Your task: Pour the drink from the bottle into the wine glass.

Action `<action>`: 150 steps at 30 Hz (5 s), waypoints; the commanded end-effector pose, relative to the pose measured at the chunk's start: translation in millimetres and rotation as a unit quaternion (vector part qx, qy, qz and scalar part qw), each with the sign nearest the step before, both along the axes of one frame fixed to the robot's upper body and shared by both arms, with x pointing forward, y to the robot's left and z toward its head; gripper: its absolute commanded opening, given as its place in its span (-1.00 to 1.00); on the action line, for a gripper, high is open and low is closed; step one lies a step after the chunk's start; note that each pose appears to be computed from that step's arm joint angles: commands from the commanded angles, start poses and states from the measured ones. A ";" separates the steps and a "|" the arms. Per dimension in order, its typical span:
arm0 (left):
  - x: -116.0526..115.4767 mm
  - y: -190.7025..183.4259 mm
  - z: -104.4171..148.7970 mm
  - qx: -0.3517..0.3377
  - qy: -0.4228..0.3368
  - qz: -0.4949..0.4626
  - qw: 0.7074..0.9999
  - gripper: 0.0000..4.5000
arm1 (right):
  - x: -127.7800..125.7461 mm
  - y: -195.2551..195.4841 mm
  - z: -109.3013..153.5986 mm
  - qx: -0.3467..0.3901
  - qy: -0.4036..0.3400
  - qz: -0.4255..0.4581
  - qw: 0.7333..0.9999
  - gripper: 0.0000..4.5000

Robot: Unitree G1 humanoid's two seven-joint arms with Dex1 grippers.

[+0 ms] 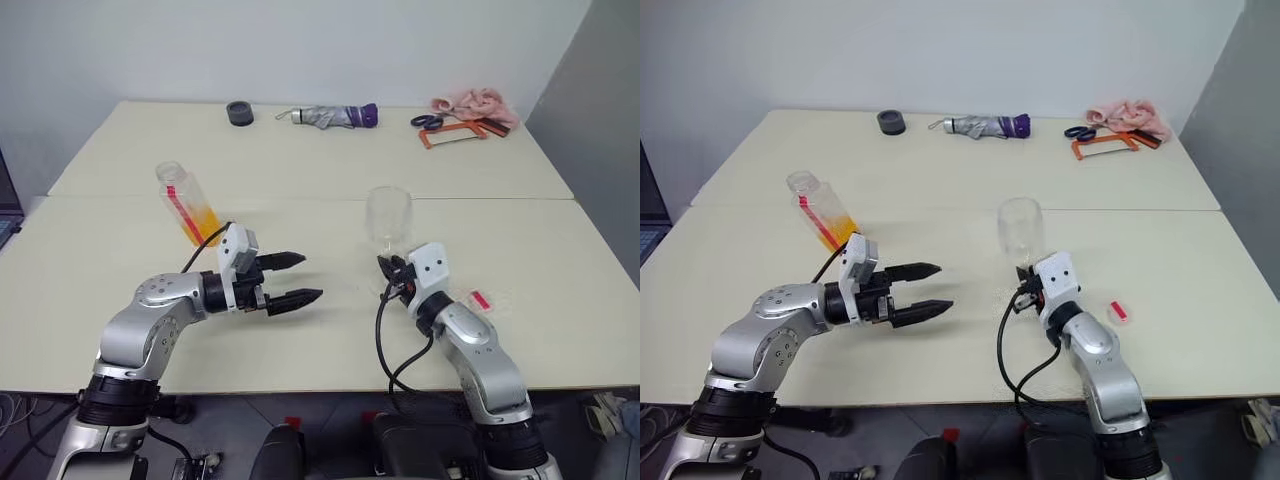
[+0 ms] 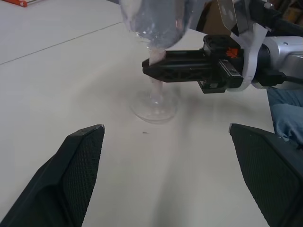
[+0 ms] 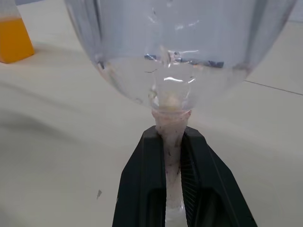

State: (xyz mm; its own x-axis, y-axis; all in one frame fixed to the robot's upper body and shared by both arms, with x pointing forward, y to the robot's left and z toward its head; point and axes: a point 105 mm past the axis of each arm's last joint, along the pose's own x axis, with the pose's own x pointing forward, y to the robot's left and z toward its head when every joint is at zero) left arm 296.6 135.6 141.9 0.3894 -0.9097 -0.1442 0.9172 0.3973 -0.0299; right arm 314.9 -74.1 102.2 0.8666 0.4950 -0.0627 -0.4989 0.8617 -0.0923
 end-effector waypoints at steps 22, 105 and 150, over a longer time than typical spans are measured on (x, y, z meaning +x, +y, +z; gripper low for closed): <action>15.1 52.5 30.9 0.006 -0.134 0.167 0.977 1.00 | 67.3 78.5 35.8 0.059 -0.113 0.133 0.983 -0.94; 20.2 142.1 -12.3 0.034 -0.160 0.538 0.827 1.00 | -60.9 11.7 51.3 -0.017 -0.030 0.292 0.956 0.99; 109.5 143.3 37.6 -0.013 -0.176 0.509 0.843 0.14 | -54.6 17.2 89.4 -0.010 -0.105 0.279 0.955 1.00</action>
State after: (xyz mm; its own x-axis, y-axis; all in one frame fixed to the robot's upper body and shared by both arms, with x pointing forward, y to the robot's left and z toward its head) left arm 405.0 276.8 158.4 0.9929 -0.0780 0.0898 0.0660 0.9894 0.1293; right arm 265.9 -59.2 172.5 0.4844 0.8748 0.0076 -0.8565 0.4759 -0.1996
